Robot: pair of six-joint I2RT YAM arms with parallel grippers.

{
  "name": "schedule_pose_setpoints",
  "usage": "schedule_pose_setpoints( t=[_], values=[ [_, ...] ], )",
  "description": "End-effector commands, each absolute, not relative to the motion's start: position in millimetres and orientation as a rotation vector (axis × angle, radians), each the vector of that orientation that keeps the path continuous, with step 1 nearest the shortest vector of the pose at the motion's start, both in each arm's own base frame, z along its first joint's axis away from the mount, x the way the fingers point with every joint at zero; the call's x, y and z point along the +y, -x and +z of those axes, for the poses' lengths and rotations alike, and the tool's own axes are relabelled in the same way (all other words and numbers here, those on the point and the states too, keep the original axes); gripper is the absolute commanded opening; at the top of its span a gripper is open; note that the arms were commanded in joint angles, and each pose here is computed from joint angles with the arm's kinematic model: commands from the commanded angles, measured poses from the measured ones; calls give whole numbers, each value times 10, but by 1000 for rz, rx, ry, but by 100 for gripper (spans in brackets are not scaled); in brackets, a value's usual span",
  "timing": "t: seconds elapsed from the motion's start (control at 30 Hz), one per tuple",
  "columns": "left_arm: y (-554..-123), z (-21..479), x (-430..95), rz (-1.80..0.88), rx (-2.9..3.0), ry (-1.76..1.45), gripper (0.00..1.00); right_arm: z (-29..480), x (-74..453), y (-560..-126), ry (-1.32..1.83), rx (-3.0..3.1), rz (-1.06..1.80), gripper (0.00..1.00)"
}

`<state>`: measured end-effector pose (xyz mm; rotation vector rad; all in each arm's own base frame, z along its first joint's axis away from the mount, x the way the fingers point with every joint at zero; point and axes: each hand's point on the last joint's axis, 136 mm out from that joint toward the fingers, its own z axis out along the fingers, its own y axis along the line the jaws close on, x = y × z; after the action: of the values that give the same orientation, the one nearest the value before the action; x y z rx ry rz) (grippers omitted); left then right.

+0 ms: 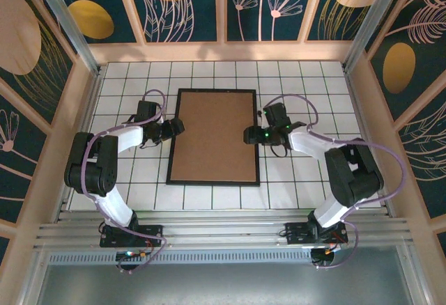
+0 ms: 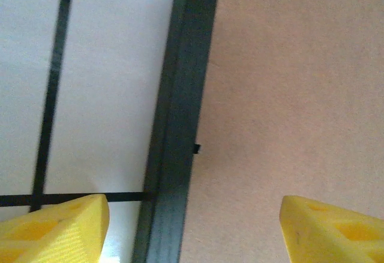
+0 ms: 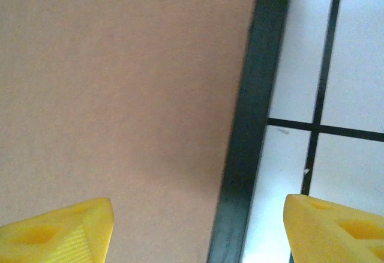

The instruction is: Put the photo into the frame

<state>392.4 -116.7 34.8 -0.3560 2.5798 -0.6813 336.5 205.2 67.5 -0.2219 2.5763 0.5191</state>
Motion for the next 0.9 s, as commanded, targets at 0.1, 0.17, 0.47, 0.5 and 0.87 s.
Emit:
schedule_pose_setpoints(
  t=[0.1, 0.17, 0.47, 0.5, 0.87],
  values=[
    [-4022, 386, -1009, -550, 2562, 338, 68, 847, 2225, -3155, 464, 2472, 338, 76],
    [-4048, 378, -1024, -561, 2563, 331, 64, 870, 2324, -3115, 483, 2465, 393, 76],
    [-4213, 369, -1080, -614, 2535, 342, 52, 854, 2460, -3061, 524, 2469, 453, 75],
    [-4213, 334, -1072, -612, 2540, 347, 52, 855, 2478, -3051, 531, 2469, 459, 75],
    [-4652, 357, -1074, -593, 2514, 311, 45, 842, 2539, -3019, 560, 2476, 463, 74]
  ],
)
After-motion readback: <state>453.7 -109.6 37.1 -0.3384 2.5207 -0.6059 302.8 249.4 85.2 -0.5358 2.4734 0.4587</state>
